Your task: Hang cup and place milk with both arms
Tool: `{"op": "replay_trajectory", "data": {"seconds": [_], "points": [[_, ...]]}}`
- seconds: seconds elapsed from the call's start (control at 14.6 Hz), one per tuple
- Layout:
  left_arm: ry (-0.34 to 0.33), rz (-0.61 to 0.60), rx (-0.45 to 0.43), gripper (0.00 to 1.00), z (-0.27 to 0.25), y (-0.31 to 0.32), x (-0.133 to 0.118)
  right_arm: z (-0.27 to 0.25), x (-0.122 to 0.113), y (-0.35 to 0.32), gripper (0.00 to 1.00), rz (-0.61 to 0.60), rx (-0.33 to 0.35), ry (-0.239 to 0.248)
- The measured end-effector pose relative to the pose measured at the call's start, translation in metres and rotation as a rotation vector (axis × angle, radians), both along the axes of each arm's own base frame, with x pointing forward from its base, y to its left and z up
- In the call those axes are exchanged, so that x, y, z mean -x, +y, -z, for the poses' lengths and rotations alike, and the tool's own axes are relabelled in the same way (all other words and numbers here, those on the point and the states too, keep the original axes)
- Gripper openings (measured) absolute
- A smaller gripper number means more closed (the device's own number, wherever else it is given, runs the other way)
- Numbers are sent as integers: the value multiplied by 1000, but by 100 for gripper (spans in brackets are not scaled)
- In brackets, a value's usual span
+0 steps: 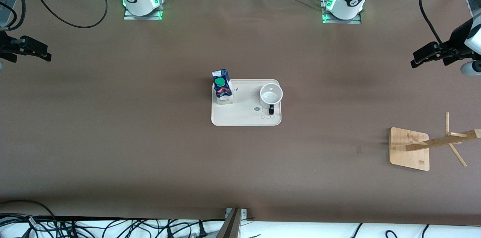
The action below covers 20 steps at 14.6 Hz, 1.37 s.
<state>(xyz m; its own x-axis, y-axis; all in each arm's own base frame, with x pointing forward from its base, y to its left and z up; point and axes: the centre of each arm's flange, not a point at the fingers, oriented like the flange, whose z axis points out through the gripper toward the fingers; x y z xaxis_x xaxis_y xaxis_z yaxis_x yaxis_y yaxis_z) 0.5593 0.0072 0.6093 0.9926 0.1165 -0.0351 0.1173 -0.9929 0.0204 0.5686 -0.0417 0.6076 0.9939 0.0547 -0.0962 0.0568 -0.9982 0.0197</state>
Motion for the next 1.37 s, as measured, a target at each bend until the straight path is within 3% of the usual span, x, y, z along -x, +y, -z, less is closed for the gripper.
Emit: {"op": "replay_trajectory", "data": {"seconds": [1.37], "points": [[-10,-6,0,100,-3,5,0,3,-1,6,100,-3,-6,9]]}}
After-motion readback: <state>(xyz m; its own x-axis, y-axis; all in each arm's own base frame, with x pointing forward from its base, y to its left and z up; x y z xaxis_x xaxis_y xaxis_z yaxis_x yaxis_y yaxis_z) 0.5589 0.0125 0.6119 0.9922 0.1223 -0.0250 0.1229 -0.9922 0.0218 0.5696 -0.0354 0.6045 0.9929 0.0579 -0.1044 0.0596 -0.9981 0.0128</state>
